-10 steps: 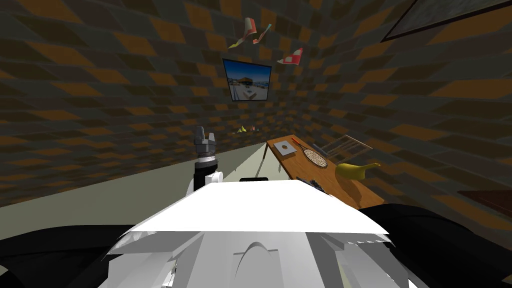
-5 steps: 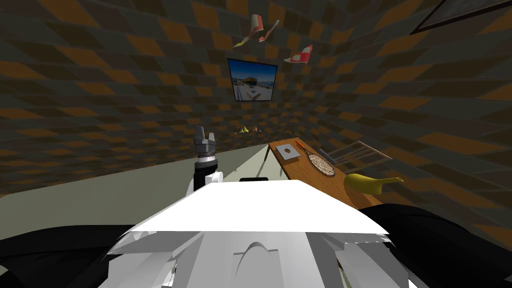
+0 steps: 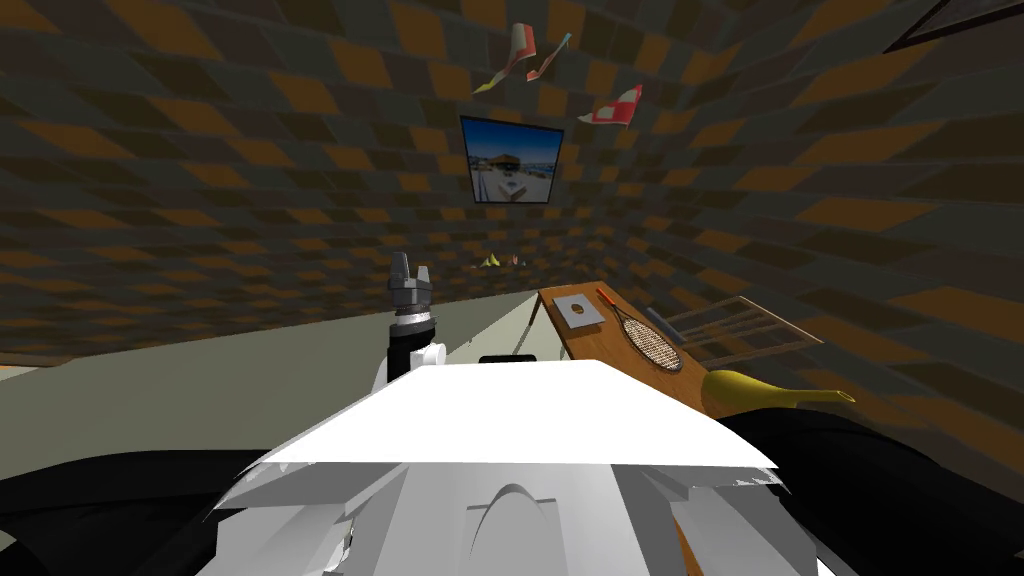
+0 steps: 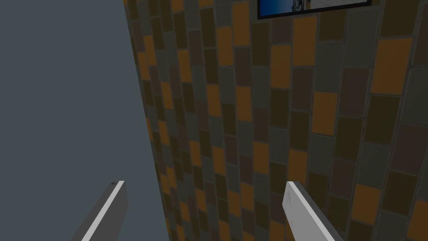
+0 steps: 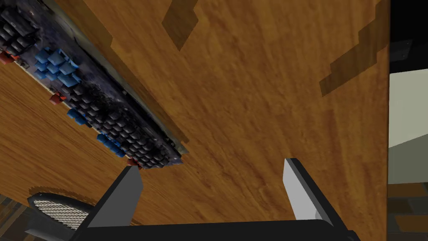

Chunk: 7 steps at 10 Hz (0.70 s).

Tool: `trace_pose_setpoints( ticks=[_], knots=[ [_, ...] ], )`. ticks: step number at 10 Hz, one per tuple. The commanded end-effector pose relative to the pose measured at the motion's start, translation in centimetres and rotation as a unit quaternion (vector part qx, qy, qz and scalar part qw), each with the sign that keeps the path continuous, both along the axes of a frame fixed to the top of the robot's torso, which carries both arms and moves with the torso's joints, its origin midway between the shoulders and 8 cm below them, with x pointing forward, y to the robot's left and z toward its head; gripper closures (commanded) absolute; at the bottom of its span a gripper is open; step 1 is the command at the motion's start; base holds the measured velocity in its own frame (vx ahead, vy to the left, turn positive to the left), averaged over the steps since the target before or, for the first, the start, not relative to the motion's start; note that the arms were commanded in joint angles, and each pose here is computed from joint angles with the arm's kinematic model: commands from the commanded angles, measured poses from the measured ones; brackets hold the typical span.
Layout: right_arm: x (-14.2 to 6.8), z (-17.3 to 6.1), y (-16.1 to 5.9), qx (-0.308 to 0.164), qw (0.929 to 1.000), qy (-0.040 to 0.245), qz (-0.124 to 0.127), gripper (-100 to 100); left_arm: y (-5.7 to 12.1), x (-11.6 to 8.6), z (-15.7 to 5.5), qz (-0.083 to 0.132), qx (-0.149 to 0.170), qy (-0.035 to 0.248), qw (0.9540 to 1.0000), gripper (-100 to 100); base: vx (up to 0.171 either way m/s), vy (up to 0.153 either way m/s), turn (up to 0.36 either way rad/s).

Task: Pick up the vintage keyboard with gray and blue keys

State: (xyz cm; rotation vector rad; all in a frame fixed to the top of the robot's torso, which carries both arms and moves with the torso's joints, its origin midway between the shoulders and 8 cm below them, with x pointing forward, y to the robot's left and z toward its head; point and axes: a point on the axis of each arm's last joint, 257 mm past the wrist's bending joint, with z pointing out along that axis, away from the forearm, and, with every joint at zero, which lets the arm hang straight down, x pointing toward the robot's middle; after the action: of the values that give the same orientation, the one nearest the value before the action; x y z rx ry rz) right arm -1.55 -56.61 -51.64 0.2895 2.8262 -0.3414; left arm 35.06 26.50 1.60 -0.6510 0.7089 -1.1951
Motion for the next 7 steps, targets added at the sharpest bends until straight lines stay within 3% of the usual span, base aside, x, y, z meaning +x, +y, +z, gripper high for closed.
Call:
trace_pose_setpoints(
  ticks=[1, 2, 5, 7],
  knots=[
    [-3.8, -0.3, -0.4, -0.006, 0.9985, 0.044, 0.032, -100, 0.0, 0.0, 0.0, 0.0, 0.0, 0.0, 1.0, 0, 0.068, -0.116, 0.157],
    [-4.1, -0.4, -0.1, -0.004, 0.9983, 0.047, 0.033, -100, 0.0, 0.0, 0.0, 0.0, 0.0, 0.0, 1.0, 0, 0.038, -0.078, 0.041],
    [-9.4, -0.4, -0.3, -0.005, 0.9905, 0.11, 0.082, -100, 0.0, 0.0, 0.0, 0.0, 0.0, 0.0, 1.0, 0, 0.047, -0.078, 0.113],
    [-11.8, -0.4, 0.0, 0.0, 0.9845, 0.139, 0.107, -100, 0.0, 0.0, 0.0, 0.0, 0.0, 0.0, 1.0, 0, 0.045, -0.096, 0.085]
  ],
)
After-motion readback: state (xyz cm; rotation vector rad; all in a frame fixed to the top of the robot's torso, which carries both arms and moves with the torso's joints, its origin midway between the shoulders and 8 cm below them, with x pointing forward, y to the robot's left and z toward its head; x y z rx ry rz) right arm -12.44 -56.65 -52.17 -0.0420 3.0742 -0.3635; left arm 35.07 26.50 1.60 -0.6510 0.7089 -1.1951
